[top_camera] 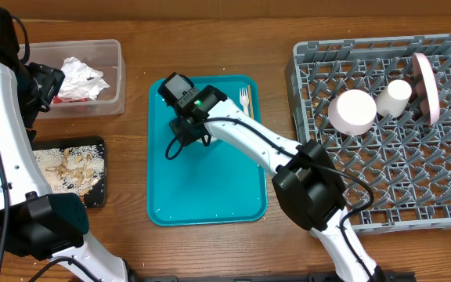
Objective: Sort waste into correct bins and load items into the dishwasher rack
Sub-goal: 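Grasp the white bowl's rim with the right gripper and lift, then carry the white bowl into the rack, set it inverted, release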
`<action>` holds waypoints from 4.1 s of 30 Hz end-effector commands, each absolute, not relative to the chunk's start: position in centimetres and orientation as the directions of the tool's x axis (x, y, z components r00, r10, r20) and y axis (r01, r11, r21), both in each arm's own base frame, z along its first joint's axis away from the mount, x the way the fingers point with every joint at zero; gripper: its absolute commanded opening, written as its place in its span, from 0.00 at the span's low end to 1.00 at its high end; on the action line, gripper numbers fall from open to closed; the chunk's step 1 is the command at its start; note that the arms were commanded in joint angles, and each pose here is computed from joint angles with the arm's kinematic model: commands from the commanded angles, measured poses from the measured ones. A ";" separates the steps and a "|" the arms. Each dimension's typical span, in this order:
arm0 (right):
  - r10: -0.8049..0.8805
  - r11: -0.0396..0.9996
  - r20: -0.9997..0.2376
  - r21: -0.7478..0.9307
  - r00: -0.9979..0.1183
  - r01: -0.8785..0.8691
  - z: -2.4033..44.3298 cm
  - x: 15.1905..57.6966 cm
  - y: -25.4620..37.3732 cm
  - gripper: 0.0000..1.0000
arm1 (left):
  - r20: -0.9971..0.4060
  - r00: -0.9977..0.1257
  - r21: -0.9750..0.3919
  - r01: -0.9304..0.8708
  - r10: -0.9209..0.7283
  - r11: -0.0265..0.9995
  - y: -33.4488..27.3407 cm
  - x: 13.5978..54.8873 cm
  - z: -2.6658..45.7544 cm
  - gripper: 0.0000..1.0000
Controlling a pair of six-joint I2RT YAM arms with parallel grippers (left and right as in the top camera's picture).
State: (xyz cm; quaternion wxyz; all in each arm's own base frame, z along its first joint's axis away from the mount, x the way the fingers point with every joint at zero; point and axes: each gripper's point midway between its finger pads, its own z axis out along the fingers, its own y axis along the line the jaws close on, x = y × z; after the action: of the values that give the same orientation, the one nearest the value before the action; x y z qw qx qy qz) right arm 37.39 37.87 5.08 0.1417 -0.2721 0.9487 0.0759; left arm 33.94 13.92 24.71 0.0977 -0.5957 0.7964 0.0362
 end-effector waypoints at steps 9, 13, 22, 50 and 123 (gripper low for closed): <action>-0.501 0.843 -0.263 0.068 -0.824 -0.534 3.3 36.3 38.1 0.41 | -0.212 -0.251 -0.056 -0.962 -0.944 0.268 14.1 33.8 24.9 1.00; -0.503 0.842 -0.258 0.066 -0.825 -0.535 3.3 36.2 38.0 0.41 | -0.212 -0.252 -0.056 -0.962 -0.944 0.269 14.1 33.8 24.9 1.00; -0.482 0.855 -0.243 0.077 -0.842 -0.512 3.2 35.8 38.0 0.25 | -0.212 -0.251 -0.056 -0.962 -0.944 0.268 14.1 33.8 24.9 1.00; -0.134 0.901 -0.396 0.332 -0.909 -0.278 24.9 39.6 27.9 0.04 | -0.212 -0.251 -0.056 -0.962 -0.944 0.268 14.1 33.8 24.9 1.00; 0.563 0.448 -0.145 0.881 -0.814 0.152 15.6 28.9 -3.5 0.11 | -0.212 -0.252 -0.056 -0.962 -0.944 0.269 14.1 33.8 24.9 1.00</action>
State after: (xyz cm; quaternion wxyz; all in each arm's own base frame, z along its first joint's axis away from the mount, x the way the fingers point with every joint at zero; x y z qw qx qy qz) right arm 29.15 -2.27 17.54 0.2457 0.1768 0.7954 0.5251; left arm 33.92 13.92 24.69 0.0972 -0.5957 0.7965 0.0366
